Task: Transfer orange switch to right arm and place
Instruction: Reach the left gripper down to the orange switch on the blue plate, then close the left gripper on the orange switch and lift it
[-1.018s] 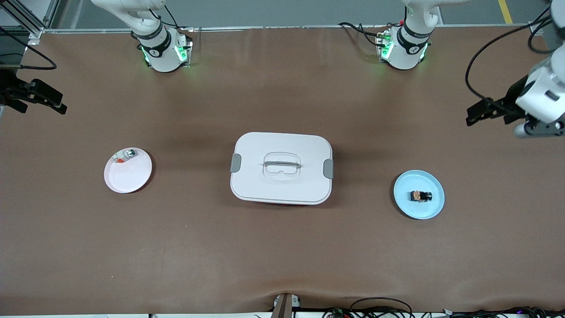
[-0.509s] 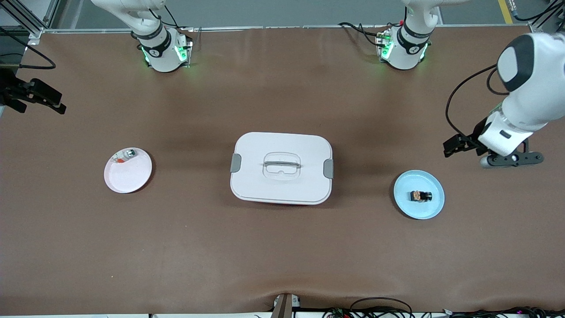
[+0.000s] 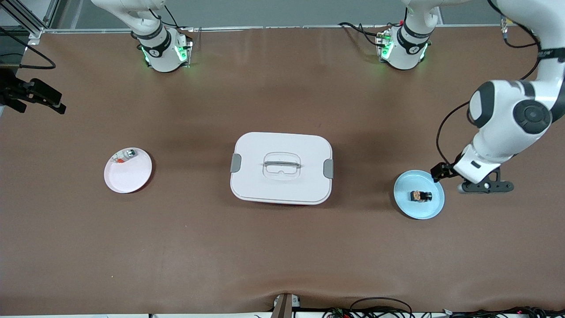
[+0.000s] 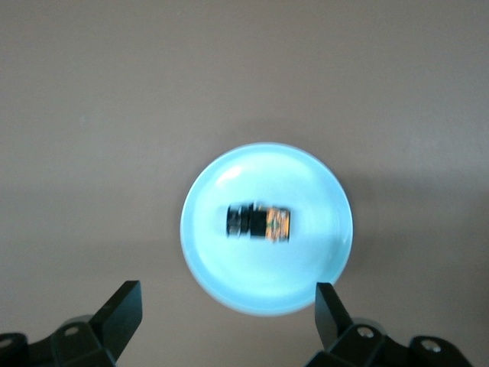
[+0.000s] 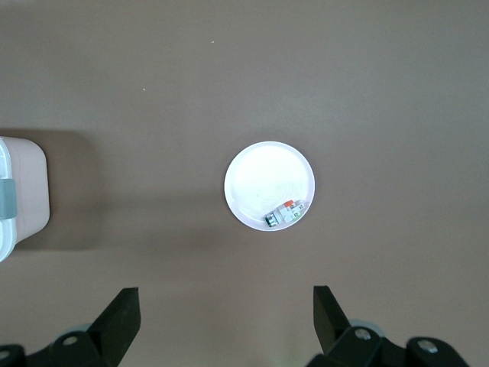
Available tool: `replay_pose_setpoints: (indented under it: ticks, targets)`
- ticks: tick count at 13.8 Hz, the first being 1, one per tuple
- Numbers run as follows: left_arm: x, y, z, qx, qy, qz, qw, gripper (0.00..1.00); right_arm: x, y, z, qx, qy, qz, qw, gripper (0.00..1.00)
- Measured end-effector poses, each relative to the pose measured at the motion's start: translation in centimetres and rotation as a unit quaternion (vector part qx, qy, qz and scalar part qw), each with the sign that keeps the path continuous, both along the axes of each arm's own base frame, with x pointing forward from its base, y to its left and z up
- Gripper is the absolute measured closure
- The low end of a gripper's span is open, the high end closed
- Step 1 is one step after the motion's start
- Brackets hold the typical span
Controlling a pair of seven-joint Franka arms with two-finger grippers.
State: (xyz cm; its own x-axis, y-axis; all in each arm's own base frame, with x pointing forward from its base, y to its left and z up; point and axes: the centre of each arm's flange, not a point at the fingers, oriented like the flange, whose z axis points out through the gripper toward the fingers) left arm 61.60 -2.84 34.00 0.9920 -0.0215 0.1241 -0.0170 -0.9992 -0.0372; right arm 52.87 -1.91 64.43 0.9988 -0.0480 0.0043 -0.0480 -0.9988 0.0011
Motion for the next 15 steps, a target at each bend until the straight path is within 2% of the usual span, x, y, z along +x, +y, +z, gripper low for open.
replay_pose_setpoints:
  ticks: [5,15]
  targets:
    - [1.1,-0.1,-8.4,-0.013,-0.006,-0.008,1.000,0.00,0.0,0.0,0.0,0.000,0.000,0.000,1.000,0.00]
    - [0.9,0.6,-14.3,-0.018,0.007,-0.030,0.999,0.00,0.0,0.2,0.7,-0.001,-0.007,0.002,1.000,0.00]
